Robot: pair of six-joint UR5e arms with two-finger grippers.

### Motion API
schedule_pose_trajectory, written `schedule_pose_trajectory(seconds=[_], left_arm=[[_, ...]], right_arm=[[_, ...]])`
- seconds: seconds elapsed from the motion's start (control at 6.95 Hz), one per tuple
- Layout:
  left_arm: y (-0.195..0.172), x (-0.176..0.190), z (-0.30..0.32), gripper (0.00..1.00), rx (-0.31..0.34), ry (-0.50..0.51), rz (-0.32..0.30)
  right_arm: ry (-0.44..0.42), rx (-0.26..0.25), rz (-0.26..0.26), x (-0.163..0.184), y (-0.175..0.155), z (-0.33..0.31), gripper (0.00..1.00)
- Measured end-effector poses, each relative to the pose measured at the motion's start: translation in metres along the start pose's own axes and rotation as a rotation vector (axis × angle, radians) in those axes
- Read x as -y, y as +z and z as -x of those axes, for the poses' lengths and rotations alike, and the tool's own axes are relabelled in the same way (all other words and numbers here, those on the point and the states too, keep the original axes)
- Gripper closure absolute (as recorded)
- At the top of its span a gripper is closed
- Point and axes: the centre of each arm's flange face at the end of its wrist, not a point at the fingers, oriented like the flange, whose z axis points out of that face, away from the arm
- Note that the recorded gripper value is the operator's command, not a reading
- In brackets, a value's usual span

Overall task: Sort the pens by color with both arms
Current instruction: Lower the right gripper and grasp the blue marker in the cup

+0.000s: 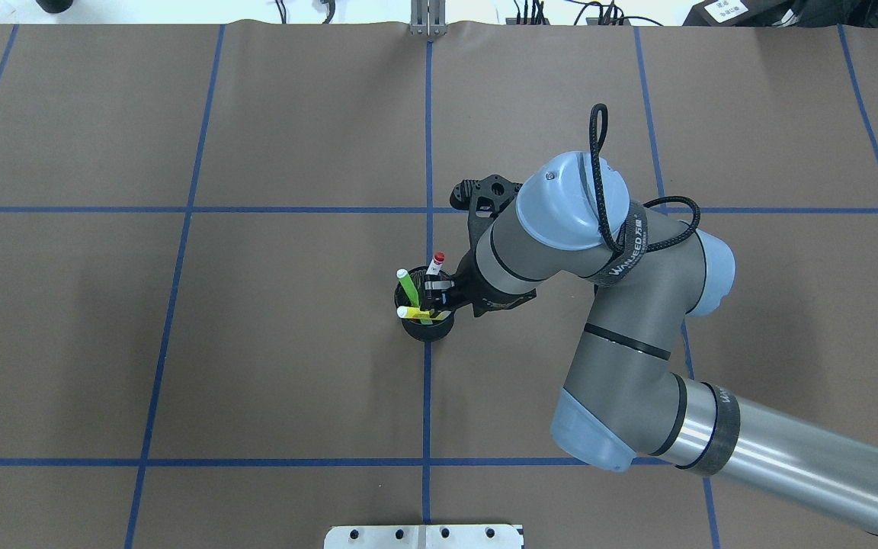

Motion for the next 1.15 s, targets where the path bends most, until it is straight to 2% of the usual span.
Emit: schedule_pose_trajectory(seconds=[0.14,1.01,1.15], left_arm=[[0.0,0.0,0.0,0.0,0.0,0.001,0.001],[0.002,0.001,-0.002,0.0,-0.001,0.003,0.003],[0.002,0.001,-0.002,0.0,-0.001,0.003,0.004]], right_arm=[[-0.015,0.002,-0.012,0.006,0.002,-0.004,0.42],[-0.027,-0.003,-0.031,0.015,0.009,-0.01,0.44],[-0.028,-0.001,-0.034,0.017,0.013,-0.011,0.51]])
